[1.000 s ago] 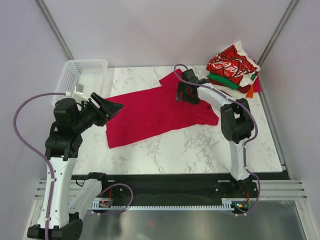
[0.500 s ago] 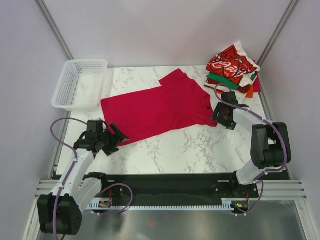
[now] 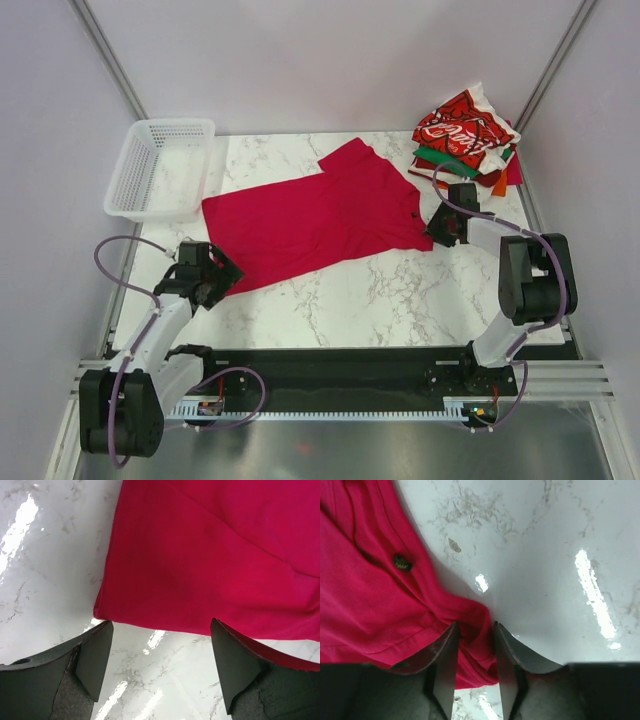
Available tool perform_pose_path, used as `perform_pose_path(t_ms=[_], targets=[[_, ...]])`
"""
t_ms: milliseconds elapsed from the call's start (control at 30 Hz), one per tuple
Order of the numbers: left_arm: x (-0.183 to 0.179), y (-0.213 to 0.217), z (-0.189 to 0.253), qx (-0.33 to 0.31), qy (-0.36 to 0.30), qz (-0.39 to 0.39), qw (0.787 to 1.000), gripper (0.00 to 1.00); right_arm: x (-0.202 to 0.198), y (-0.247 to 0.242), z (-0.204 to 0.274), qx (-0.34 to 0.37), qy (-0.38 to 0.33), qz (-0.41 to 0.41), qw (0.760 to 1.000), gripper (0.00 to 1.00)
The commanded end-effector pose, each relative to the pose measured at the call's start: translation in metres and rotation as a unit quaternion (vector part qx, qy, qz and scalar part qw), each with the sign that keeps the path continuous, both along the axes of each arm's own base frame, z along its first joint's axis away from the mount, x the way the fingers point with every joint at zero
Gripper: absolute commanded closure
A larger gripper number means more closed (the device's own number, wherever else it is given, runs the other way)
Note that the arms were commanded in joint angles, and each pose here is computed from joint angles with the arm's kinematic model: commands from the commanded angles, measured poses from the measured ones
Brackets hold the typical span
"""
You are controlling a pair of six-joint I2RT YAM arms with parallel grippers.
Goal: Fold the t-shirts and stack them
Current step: Fold the tshirt
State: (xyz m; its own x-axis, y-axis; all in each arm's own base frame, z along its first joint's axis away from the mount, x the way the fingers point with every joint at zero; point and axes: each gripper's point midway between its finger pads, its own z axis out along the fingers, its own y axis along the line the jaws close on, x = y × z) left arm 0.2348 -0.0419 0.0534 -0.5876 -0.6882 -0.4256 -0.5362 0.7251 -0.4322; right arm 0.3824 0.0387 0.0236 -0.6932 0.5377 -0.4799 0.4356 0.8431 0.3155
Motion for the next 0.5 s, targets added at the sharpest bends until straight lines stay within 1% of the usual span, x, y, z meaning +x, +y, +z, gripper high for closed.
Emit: perform_pose_path(t_ms=[0,67,133,233,367,433,467], targets=[[0.011,0.011,-0.008,0.015,-0.008,0.038,0.999,0.14,-0.002,0.008,-0.018,0.037,0.014,0.003,0.999,0.61],[0.011,0.014,-0.016,0.022,0.006,0.045,0.999,0.15,0.0,0.003,-0.016,0.034,0.008,-0.005,0.999,0.82],[0.012,0.017,-0.021,0.03,0.017,0.051,0.998,0.16,0.0,0.001,-0.013,0.031,0.003,-0.005,0.999,0.93],[0.015,0.018,-0.027,0.031,0.032,0.059,0.997,0.17,-0.001,0.002,-0.014,0.032,0.006,-0.002,0.999,0.99],[0.018,0.022,-0.032,0.039,0.046,0.073,0.996,0.19,-0.001,0.005,-0.015,0.039,0.007,0.003,0.999,1.0],[0.021,0.022,-0.032,0.039,0.045,0.074,0.995,0.28,-0.001,0.005,-0.015,0.04,0.007,0.003,0.999,1.0],[0.022,0.022,-0.032,0.038,0.046,0.075,0.995,0.36,-0.001,0.005,-0.014,0.039,0.007,0.002,0.999,1.0]])
